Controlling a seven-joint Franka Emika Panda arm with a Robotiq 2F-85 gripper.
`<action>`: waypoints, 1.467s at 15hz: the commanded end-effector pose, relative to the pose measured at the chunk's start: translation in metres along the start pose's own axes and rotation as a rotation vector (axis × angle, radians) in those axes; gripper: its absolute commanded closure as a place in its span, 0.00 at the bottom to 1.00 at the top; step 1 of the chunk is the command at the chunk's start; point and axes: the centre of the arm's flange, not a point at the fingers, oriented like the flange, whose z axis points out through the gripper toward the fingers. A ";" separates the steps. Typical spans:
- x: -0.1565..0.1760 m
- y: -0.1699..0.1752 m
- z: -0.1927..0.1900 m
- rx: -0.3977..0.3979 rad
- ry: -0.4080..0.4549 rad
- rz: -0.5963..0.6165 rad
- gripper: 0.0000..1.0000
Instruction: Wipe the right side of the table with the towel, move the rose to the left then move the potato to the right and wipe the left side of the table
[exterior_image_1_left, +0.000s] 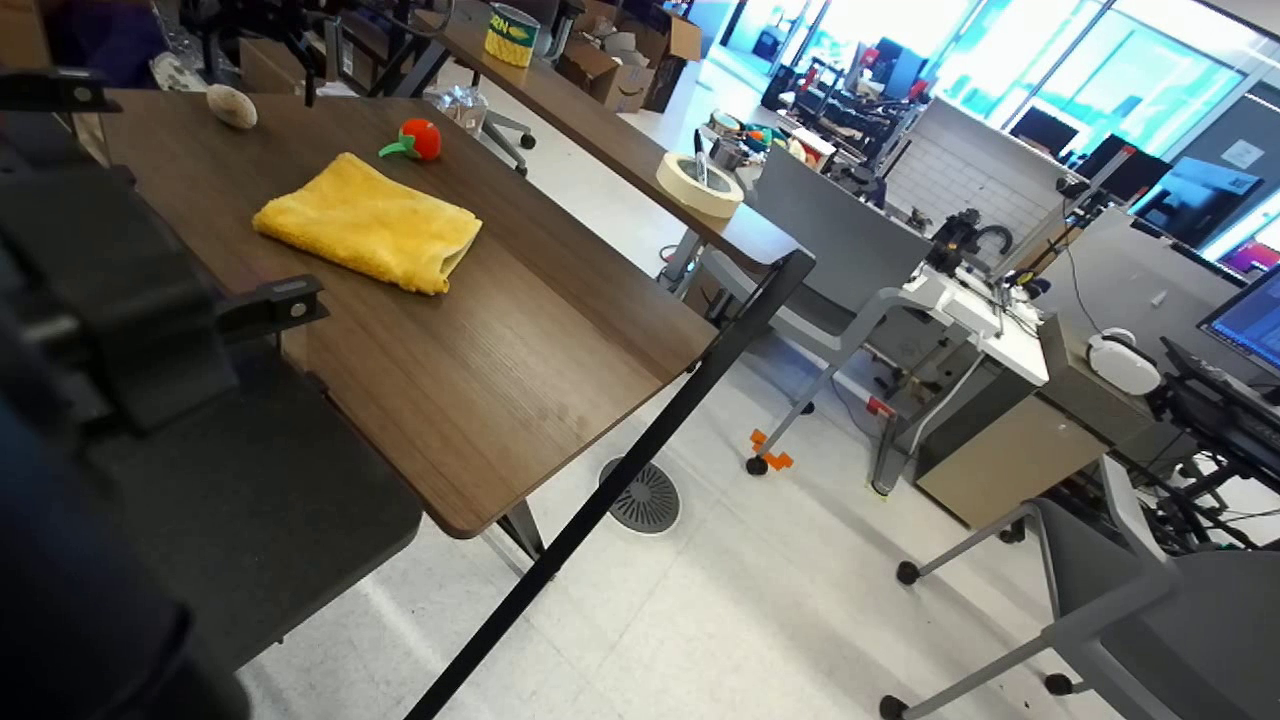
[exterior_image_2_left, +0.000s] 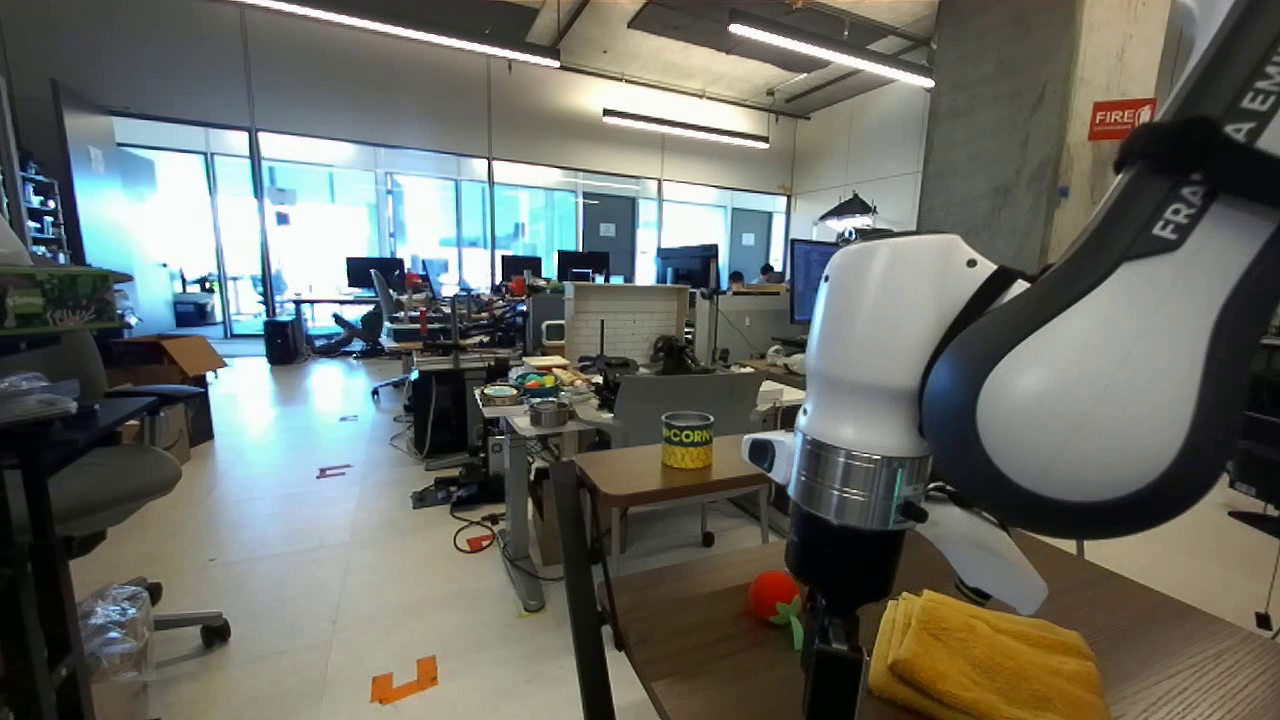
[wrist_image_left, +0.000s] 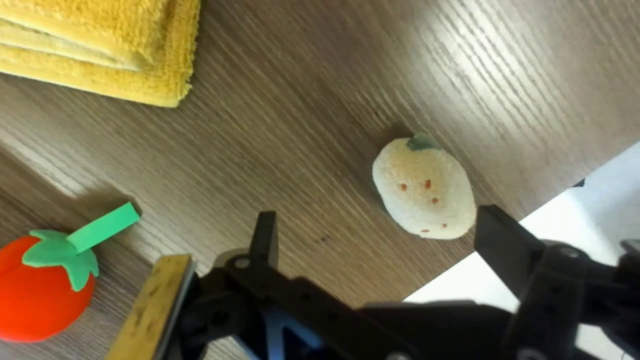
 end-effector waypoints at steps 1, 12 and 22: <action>0.023 0.001 0.020 0.039 -0.026 -0.052 0.00; 0.033 -0.015 0.028 0.070 -0.038 -0.128 0.79; -0.010 0.018 -0.018 0.025 0.000 -0.004 0.74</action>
